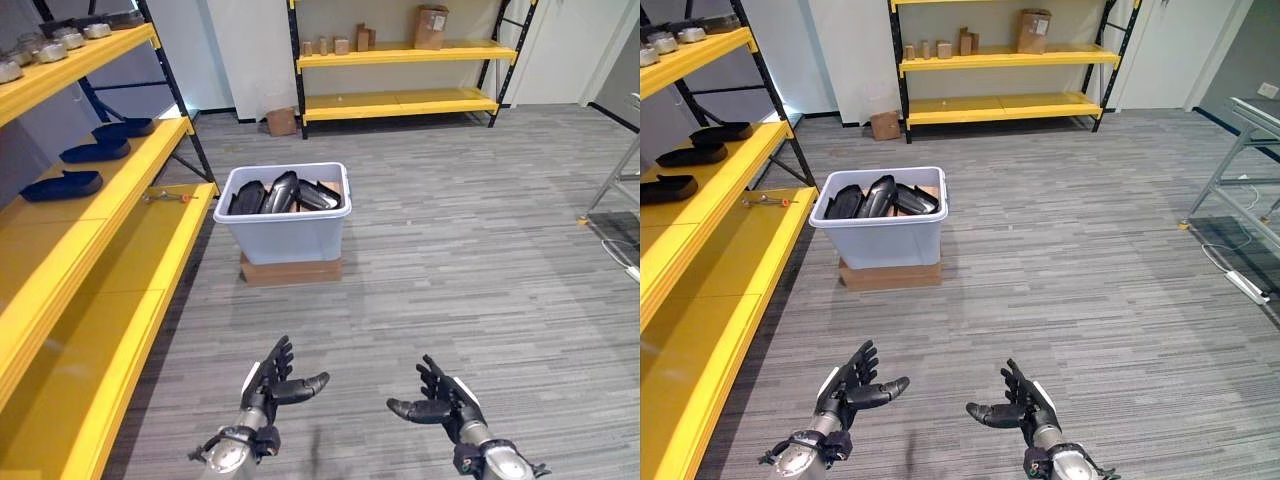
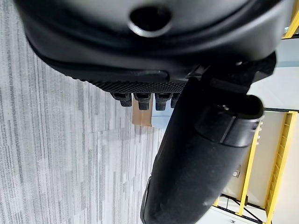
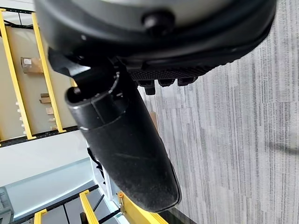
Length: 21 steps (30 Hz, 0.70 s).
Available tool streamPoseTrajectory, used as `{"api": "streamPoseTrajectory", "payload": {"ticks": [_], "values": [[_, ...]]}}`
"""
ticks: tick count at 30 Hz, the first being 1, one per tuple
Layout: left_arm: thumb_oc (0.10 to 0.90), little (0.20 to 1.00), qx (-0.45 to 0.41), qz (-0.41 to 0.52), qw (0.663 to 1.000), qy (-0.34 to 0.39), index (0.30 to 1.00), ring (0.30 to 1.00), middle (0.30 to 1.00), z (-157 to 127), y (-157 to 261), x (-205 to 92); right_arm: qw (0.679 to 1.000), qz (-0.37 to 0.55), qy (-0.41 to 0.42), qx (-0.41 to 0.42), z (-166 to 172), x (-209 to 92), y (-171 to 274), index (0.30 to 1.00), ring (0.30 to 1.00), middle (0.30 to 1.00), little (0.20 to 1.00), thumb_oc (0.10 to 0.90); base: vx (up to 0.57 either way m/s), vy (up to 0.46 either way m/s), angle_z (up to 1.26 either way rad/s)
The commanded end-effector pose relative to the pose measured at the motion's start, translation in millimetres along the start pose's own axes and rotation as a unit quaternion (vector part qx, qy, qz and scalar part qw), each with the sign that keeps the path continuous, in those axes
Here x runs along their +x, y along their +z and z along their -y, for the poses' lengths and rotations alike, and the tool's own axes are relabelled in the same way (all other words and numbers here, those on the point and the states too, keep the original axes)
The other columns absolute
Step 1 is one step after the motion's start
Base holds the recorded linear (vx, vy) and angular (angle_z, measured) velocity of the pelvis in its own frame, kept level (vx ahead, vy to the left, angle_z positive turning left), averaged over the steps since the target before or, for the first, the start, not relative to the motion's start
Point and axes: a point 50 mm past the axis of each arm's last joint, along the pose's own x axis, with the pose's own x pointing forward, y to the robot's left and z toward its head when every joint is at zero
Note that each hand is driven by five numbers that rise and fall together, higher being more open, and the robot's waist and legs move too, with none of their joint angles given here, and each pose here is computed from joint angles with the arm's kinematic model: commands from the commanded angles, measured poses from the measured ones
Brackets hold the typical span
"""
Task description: Move parts from the plastic box to the shelf.
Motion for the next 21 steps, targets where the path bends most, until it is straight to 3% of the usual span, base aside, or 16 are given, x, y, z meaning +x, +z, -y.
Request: {"api": "streamPoseTrajectory", "payload": {"ticks": [1,21], "values": [[0.9,1.0,-0.013,0.123,0.992,-0.009,1.0,1.0,1.0,-1.4,54.4,16.6,0.993,0.116,0.029,0.017,-13.7,13.4,46.8,1.0,1.0,1.0,1.0,0.9,0.0,0.0,0.0],[0.9,1.0,-0.016,0.119,0.993,-0.013,1.0,1.0,1.0,-0.1,53.6,17.8,0.992,0.116,0.035,0.014,-15.1,14.1,47.8,1.0,1.0,1.0,1.0,0.9,0.0,0.0,0.01]]}}
